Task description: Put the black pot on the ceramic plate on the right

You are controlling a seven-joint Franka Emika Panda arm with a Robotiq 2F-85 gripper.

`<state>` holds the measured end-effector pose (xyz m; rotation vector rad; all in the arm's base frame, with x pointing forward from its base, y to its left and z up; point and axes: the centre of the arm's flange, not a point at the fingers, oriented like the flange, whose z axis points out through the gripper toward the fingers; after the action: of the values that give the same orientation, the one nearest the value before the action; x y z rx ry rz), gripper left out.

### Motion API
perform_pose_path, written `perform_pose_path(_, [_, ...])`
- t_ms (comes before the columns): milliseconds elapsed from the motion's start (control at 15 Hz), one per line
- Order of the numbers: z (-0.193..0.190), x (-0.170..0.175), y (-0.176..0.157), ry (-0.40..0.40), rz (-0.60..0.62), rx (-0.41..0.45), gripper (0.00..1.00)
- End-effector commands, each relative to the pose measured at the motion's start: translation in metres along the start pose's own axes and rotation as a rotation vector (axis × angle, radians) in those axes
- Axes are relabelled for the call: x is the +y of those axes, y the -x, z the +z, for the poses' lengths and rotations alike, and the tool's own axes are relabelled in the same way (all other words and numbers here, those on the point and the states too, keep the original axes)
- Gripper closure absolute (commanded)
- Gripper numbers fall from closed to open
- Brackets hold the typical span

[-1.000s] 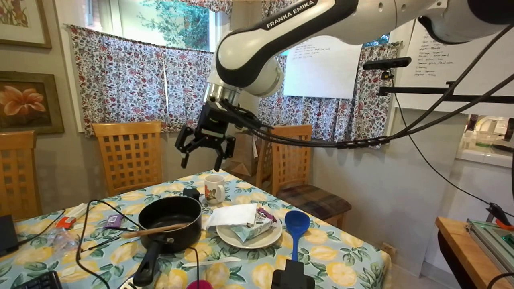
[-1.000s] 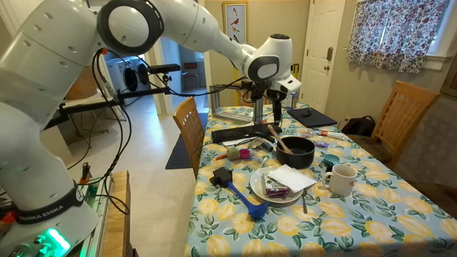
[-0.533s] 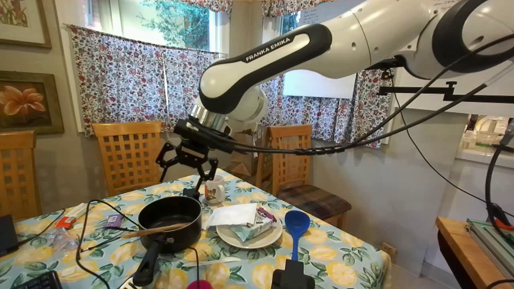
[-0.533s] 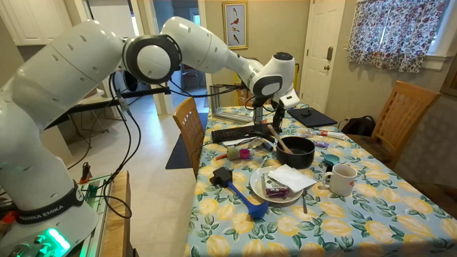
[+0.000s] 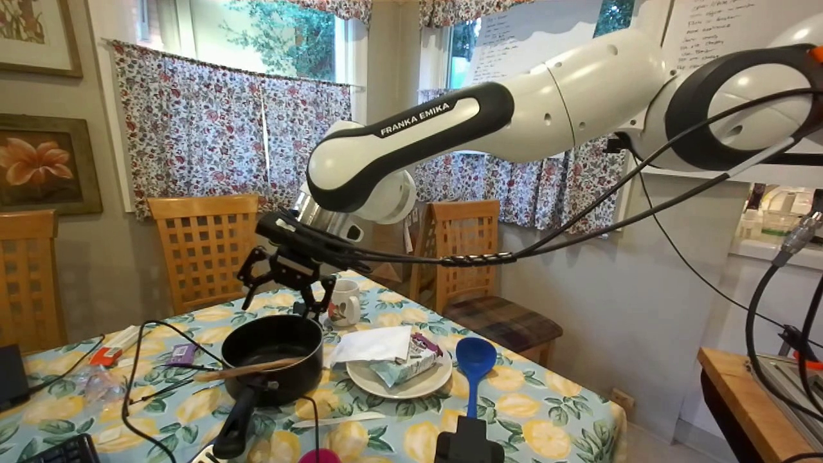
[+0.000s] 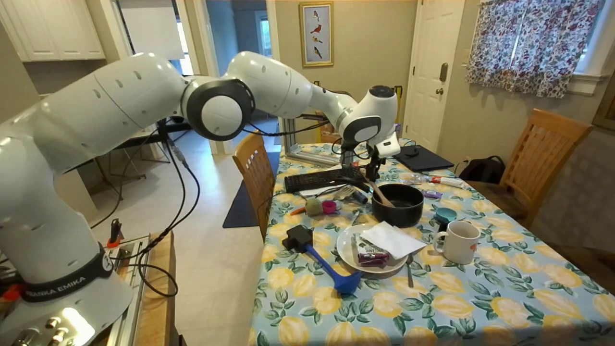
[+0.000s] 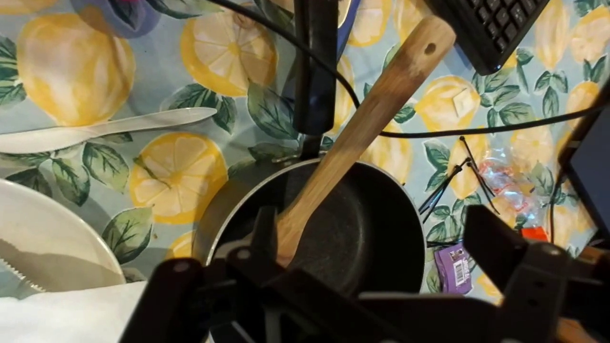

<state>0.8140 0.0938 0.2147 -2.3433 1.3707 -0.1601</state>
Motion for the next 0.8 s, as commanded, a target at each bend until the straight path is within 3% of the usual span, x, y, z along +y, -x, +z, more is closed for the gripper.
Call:
perform_pose_path(0, [0.017, -0.007, 0.001, -0.051, 0.035, -0.012, 0.00])
perform_pose_path(333, [0.049, -0.022, 0.016, -0.163, 0.048, -0.012, 0.00])
perform_pose_path(733, [0.085, -0.025, 0.030, -0.183, 0.054, -0.027, 0.00])
